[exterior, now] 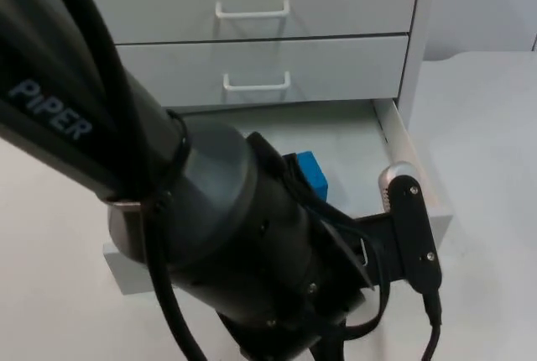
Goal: Open the drawer with the left hand, place the block into the drawer with the right hand, then close the drawer with the left hand.
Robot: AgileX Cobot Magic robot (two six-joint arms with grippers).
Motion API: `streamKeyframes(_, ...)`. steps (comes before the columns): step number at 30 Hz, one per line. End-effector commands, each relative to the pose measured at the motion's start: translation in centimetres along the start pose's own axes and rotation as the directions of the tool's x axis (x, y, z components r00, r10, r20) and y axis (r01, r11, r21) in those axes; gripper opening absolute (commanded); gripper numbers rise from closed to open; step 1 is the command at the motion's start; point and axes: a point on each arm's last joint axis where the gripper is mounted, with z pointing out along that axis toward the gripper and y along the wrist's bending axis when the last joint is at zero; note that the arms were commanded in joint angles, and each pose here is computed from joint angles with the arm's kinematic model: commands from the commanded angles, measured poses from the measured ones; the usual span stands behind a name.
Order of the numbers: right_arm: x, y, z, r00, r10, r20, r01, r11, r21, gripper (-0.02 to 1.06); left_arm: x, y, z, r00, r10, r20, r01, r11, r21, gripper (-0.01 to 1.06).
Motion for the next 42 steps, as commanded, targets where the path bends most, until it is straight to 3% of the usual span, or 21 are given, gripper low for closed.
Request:
streamKeyframes(1,-0.1,-0.1,-0.1,1.000,-0.001,0.020,0.001,1.000,0.004,0.75,1.5,4.9,0.7,0.994,-0.019,-0.109,-0.018,0.947,-0.322,0.00)
streamKeyframes(11,-0.1,-0.1,-0.1,1.000,-0.001,0.025,0.001,1.000,0.004,0.75,2.2,5.3,0.4,0.978,0.019,-0.210,-0.094,0.930,-0.355,0.00)
streamKeyframes(19,-0.1,-0.1,-0.1,1.000,-0.001,0.024,0.001,1.000,0.004,0.75,2.9,5.4,-0.1,0.959,0.034,-0.282,-0.130,0.935,-0.330,0.00)
streamKeyframes(35,-0.2,0.0,-0.1,1.000,0.002,0.029,-0.002,1.000,0.002,0.75,3.4,6.8,-0.4,0.973,0.014,-0.230,-0.102,0.920,-0.378,0.00)
streamKeyframes(42,-0.2,0.0,-0.1,1.000,0.002,0.029,-0.002,1.000,0.002,0.75,4.4,7.3,0.2,0.967,-0.039,-0.251,-0.053,0.936,-0.349,0.00)
